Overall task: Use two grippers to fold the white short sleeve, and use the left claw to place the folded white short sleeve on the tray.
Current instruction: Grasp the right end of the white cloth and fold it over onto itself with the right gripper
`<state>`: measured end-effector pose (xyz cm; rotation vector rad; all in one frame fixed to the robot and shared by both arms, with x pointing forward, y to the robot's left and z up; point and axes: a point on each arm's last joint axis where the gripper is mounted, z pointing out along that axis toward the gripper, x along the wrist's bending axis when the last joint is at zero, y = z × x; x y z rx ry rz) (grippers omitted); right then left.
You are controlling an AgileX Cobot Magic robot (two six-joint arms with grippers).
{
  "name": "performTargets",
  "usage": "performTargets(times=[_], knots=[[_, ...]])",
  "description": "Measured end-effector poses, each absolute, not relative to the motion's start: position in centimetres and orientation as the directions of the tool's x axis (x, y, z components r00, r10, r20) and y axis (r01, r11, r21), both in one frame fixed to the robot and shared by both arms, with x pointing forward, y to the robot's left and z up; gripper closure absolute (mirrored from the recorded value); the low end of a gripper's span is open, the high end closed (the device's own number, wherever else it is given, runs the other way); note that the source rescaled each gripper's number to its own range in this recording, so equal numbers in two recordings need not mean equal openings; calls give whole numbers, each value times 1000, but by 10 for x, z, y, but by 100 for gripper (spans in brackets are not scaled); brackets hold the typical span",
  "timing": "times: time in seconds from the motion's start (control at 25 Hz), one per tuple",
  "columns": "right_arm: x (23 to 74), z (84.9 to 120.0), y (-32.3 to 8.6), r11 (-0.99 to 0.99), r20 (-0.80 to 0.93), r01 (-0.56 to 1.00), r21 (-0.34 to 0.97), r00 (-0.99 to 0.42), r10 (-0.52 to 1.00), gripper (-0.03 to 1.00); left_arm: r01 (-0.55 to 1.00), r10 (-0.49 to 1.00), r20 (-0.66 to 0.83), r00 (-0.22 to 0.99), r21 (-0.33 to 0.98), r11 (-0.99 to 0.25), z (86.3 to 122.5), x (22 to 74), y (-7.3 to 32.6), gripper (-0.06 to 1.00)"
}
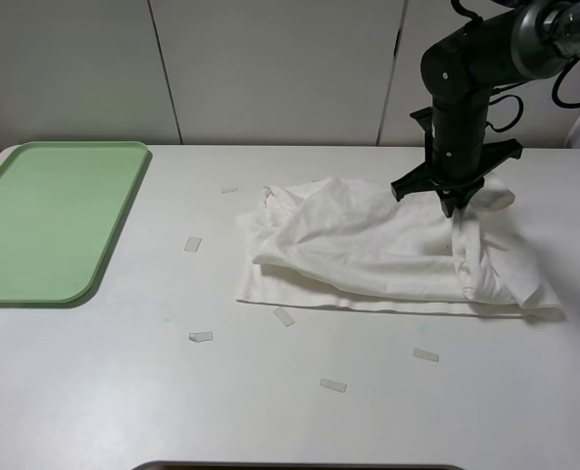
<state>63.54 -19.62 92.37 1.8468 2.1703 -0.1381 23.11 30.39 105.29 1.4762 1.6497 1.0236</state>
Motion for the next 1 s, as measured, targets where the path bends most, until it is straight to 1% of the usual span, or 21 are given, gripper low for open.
performTargets(times=[0.08,0.16,0.2,0.24,0.28,0.32,0.36,0.44,0.48,0.68,0.8,0.88,1.0], knots=[[636,921,-194,157,-260,980,122,-122,958,89,451,993,11,-117,892,44,1053,231,304,0],[637,920,-193,140,-250,981,136,-102,963,72,451,993,11,-117,892,44,1053,231,304,0],[637,920,-192,129,-242,981,146,-91,966,57,451,993,11,-117,892,44,1053,231,304,0],[638,920,-190,109,-227,981,159,-71,971,40,451,993,11,-117,892,44,1053,231,304,0],[639,920,-189,90,-212,981,170,-53,976,24,451,993,11,-117,892,44,1053,231,304,0],[639,920,-189,90,-212,981,170,-53,976,24,451,993,11,-117,892,44,1053,231,304,0],[639,920,-188,76,-198,982,175,-41,979,13,451,993,11,-117,892,44,1053,231,304,0],[639,922,-187,61,-177,982,181,-28,984,3,451,993,11,-117,892,44,1053,231,304,0],[638,930,-186,52,-163,979,196,-20,986,-1,451,993,11,-117,892,44,1053,231,304,0],[633,974,-189,51,-140,953,297,-9,990,-3,451,993,11,-117,892,44,1053,231,304,0],[630,998,-195,63,-158,933,356,-6,987,-3,451,993,11,-117,892,44,1053,231,304,0],[630,1006,-209,54,-191,931,361,17,982,-3,451,993,11,-117,892,44,1053,231,304,0],[633,1005,-234,21,-220,938,346,59,974,-3,451,993,11,-117,892,44,1053,231,304,0]])
